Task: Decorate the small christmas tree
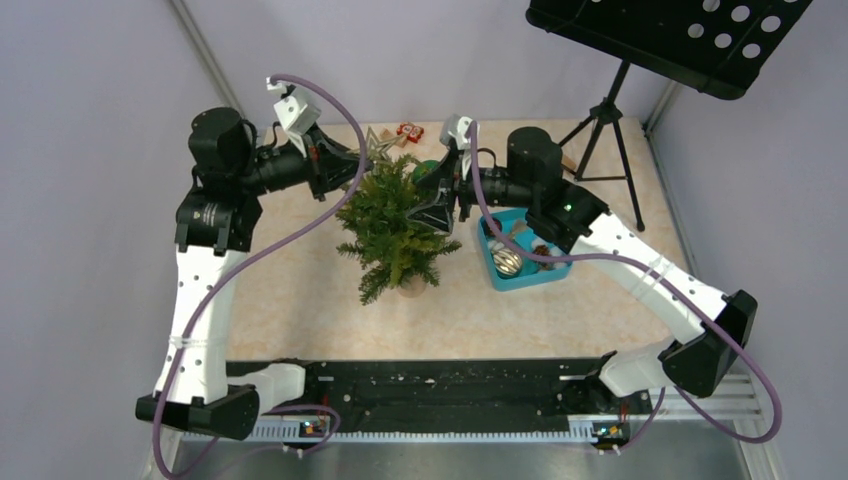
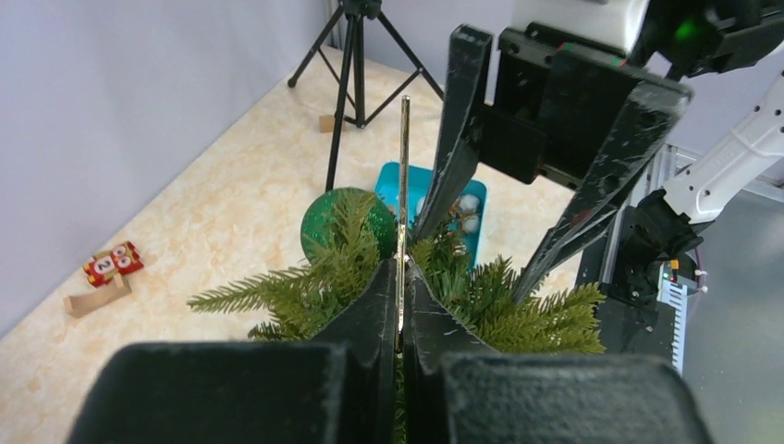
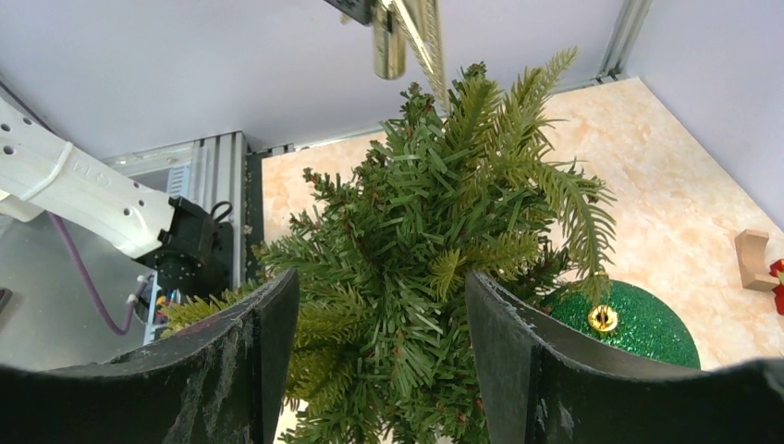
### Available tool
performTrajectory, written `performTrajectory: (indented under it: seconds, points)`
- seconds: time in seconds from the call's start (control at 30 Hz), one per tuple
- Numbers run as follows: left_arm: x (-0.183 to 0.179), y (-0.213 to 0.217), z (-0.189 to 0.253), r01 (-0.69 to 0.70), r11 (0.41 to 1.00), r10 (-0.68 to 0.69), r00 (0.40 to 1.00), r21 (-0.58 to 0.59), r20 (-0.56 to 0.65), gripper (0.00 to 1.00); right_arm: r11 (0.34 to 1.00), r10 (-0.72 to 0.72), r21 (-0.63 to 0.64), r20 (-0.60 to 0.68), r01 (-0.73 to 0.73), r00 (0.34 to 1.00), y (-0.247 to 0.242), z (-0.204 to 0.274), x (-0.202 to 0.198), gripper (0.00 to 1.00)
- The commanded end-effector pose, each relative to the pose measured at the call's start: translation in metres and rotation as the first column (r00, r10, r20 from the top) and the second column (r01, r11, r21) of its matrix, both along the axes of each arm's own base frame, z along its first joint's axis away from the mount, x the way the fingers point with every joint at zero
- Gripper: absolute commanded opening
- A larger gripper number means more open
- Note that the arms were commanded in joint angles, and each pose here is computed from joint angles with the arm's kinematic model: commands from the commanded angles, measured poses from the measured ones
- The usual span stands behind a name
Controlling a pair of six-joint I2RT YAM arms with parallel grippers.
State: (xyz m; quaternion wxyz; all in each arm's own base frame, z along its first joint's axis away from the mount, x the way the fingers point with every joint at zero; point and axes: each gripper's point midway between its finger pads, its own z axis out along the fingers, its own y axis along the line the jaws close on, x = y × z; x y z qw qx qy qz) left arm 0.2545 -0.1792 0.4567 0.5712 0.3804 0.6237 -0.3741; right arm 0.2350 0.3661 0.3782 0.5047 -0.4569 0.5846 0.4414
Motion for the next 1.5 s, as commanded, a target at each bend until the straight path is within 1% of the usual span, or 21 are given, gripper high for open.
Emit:
performTrajectory:
  seconds: [0.0,0.1,0.2,0.4,0.57,0.7,0.83,1.13,1.3,1.47]
  points:
    - [0.011,0.001,-0.004,-0.013,1.000,0.013,1.000,-0.023,0.012,0.00,0.998,0.010,0.057,0.053,-0.013,0.999,-0.008,0.023,-0.010,0.65]
    - [0.010,-0.002,-0.006,0.014,0.999,-0.013,0.999,-0.040,0.032,0.00,0.998,0.012,0.064,0.056,-0.016,0.998,-0.008,0.024,-0.012,0.65]
    - [0.007,-0.005,0.000,0.055,0.997,-0.051,0.994,-0.047,0.093,0.00,0.998,0.015,0.065,0.056,-0.019,0.998,-0.008,0.025,-0.012,0.65]
    - [0.003,-0.004,0.004,0.064,0.997,-0.059,0.991,-0.041,0.118,0.00,0.998,0.014,0.068,0.060,-0.018,0.998,-0.008,0.026,-0.012,0.65]
    - [0.006,-0.002,0.014,0.047,0.998,-0.039,0.987,-0.046,0.154,0.00,0.998,0.021,0.066,0.057,-0.024,0.998,-0.007,0.025,-0.012,0.65]
    - [0.010,0.000,-0.001,0.031,0.999,-0.027,0.991,-0.024,0.129,0.00,0.998,0.020,0.065,0.055,-0.023,0.998,-0.007,0.024,-0.012,0.65]
    - [0.013,0.003,-0.004,0.018,1.000,-0.016,0.991,-0.011,0.133,0.00,0.998,0.017,0.064,0.054,-0.020,0.998,-0.008,0.024,-0.012,0.65]
    - [0.008,0.002,-0.018,0.039,0.999,-0.038,0.996,-0.004,0.077,0.00,0.998,0.013,0.063,0.054,-0.017,0.998,-0.009,0.024,-0.012,0.65]
    - [0.009,0.002,-0.015,0.032,0.999,-0.030,0.997,-0.024,0.070,0.00,0.998,0.015,0.064,0.054,-0.018,0.998,-0.008,0.024,-0.012,0.65]
    - [0.008,-0.001,0.001,0.021,0.994,-0.018,0.999,-0.107,0.027,0.00,0.998,0.015,0.063,0.054,-0.018,0.998,-0.008,0.024,-0.012,0.65]
